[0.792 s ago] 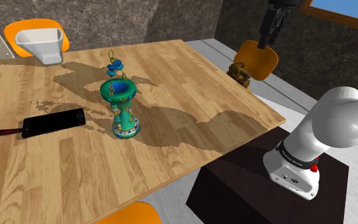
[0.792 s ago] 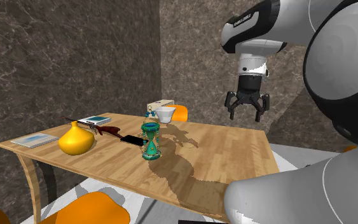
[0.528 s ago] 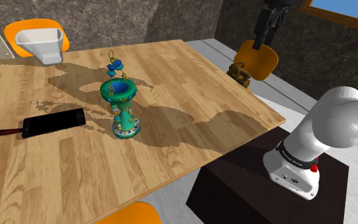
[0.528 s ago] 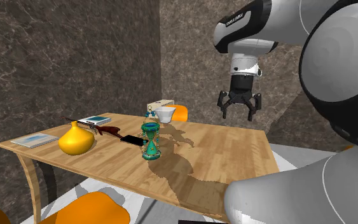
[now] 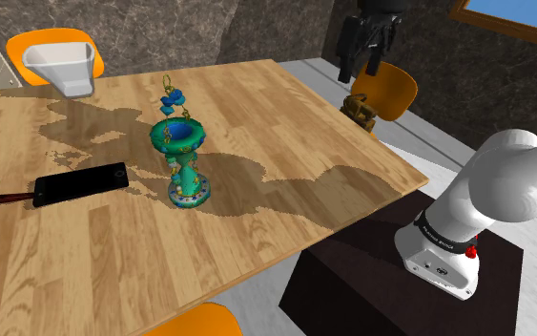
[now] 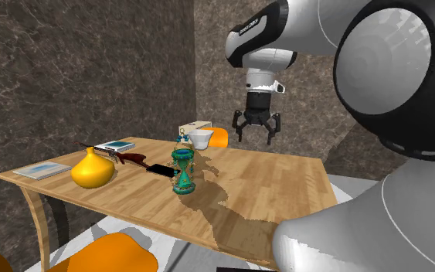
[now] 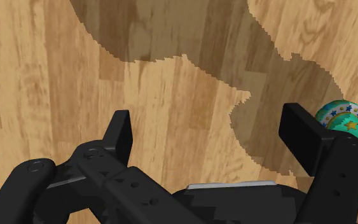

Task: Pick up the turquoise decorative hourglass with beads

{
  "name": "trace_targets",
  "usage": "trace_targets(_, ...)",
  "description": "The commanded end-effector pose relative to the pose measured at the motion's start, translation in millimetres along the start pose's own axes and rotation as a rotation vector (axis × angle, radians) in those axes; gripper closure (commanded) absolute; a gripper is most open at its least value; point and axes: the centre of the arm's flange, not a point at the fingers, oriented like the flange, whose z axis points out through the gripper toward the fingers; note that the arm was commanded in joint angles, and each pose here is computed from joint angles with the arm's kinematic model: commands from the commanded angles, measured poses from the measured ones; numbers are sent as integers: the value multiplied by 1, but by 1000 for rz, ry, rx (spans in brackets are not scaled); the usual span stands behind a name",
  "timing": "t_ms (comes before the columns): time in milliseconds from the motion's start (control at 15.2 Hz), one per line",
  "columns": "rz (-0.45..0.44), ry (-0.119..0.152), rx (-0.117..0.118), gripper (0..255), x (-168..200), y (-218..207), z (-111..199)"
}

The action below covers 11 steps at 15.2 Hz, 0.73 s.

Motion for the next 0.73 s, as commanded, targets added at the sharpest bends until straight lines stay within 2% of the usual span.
trace_targets(0,31,6,1,0,4,-27,-1)
trace_targets(660,172,34,-3,0,40,-153,4)
